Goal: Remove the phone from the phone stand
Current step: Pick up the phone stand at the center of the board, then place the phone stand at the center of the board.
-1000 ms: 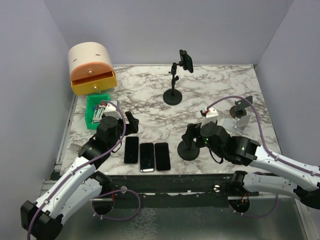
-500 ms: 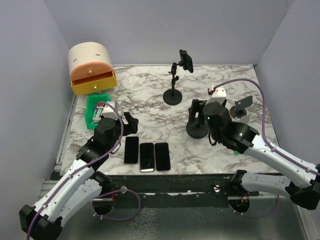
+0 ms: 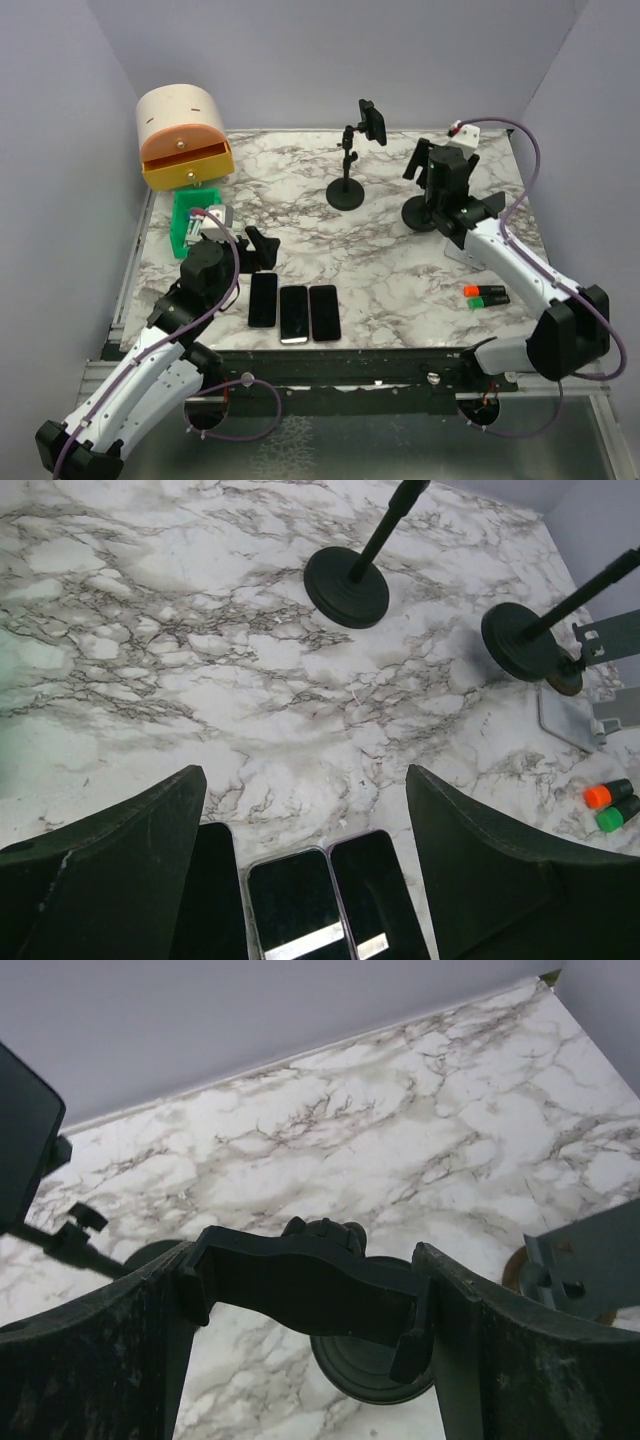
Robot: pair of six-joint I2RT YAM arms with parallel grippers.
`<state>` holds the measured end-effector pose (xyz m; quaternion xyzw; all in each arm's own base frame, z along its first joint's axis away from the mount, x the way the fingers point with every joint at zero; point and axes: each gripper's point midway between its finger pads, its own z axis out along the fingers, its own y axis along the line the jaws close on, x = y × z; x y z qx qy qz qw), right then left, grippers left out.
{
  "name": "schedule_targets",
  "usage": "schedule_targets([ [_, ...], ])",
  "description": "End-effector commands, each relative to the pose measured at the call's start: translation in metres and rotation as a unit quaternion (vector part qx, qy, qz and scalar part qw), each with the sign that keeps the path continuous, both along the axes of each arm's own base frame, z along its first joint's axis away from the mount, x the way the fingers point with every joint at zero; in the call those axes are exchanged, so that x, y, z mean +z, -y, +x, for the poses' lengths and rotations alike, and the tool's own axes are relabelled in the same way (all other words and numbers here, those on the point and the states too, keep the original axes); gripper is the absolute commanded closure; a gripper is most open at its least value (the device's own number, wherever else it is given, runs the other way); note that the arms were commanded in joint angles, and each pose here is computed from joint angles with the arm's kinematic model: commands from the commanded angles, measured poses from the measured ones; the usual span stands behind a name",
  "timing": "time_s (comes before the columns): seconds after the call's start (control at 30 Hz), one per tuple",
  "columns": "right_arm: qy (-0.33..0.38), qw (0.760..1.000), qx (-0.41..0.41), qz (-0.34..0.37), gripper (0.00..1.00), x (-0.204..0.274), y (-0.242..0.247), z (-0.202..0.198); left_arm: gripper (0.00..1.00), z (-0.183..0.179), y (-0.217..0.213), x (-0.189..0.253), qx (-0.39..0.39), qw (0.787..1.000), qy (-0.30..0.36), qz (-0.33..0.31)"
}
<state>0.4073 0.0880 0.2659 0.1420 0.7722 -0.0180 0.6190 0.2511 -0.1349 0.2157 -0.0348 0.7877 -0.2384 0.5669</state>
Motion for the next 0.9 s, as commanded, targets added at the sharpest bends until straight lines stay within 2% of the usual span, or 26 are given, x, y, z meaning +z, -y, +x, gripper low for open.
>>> schedule_targets([
  [0.0,0.087,0.996,-0.020,0.019,0.57,0.050,0.012,0.055,0.19,-0.004,0.006,0.007,-0.019,1.000,0.016,-0.019],
  [0.27,0.054,0.996,-0.070,-0.009,0.58,0.024,0.066,0.122,0.20,-0.001,0.007,0.007,-0.020,0.999,0.020,-0.015],
  [0.43,0.033,0.994,-0.105,-0.009,0.58,0.008,0.105,0.130,0.20,0.005,0.010,0.004,-0.019,1.000,0.017,-0.013],
  [0.53,0.016,0.994,-0.106,-0.013,0.56,-0.002,0.114,0.129,0.20,0.013,0.016,0.007,-0.023,0.999,0.025,-0.015],
  [0.63,0.004,0.995,-0.099,-0.008,0.44,-0.015,0.115,0.126,0.20,0.028,0.030,0.013,-0.038,0.998,0.042,-0.025],
  [0.77,-0.014,0.995,-0.094,0.005,0.18,-0.030,0.112,0.122,0.16,0.056,0.054,0.019,-0.061,0.996,0.056,-0.026],
  [0.87,-0.012,0.996,-0.090,0.013,0.10,-0.029,0.110,0.118,0.13,0.076,0.067,0.026,-0.068,0.995,0.071,-0.024],
])
